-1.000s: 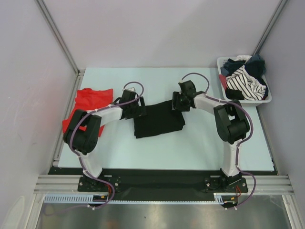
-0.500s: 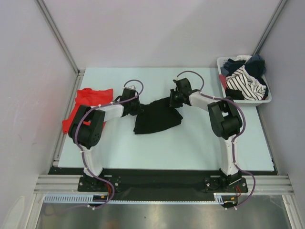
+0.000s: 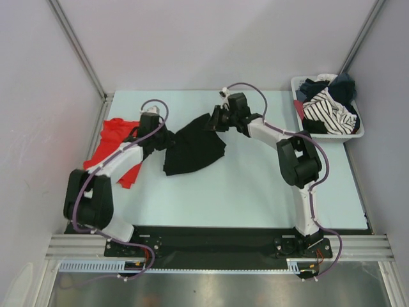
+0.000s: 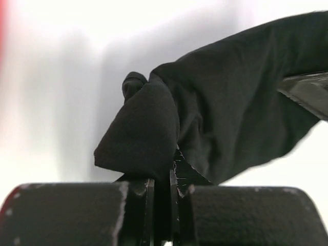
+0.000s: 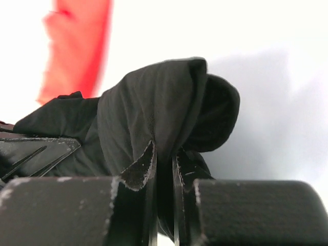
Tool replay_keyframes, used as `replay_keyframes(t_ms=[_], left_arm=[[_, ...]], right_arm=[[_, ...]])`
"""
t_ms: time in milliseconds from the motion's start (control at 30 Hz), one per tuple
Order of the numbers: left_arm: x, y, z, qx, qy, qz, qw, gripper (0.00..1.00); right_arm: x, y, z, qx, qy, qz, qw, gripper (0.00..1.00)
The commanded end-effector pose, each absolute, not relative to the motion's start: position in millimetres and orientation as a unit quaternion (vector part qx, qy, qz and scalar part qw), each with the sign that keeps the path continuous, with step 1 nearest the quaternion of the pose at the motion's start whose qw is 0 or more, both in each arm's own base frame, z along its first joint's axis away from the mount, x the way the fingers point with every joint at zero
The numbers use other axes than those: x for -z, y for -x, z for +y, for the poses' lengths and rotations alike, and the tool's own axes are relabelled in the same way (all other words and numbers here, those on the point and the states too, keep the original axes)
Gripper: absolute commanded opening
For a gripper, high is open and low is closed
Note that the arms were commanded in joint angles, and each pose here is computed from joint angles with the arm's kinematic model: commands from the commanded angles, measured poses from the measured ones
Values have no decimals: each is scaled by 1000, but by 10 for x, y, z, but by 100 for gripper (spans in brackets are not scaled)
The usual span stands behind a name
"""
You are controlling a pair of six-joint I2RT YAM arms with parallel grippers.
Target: Fold and stack the tank tops
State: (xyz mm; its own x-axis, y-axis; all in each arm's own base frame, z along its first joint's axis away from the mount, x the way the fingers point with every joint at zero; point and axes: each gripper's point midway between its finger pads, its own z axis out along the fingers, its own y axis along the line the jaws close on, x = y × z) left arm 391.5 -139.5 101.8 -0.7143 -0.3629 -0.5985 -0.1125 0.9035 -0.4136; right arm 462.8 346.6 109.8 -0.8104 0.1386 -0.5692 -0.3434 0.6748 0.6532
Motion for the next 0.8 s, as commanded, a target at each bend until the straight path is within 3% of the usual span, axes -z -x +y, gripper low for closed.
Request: replay_keyframes(t_ms=[0,500,767], left_arm=[[-1456,-3868,-1109,181,147,885,402,0],[-2062,-3456,-183,173,252,827,472,0],[-1974,-3092,260,173,327,792,485,0]], right_arm=[[-1952,-4628,3927,-477,123,798,347,0],[-2759,-4650,5100,-595,150,700,366,0],[-2696,-4582,5656,-692,88,620,358,0]])
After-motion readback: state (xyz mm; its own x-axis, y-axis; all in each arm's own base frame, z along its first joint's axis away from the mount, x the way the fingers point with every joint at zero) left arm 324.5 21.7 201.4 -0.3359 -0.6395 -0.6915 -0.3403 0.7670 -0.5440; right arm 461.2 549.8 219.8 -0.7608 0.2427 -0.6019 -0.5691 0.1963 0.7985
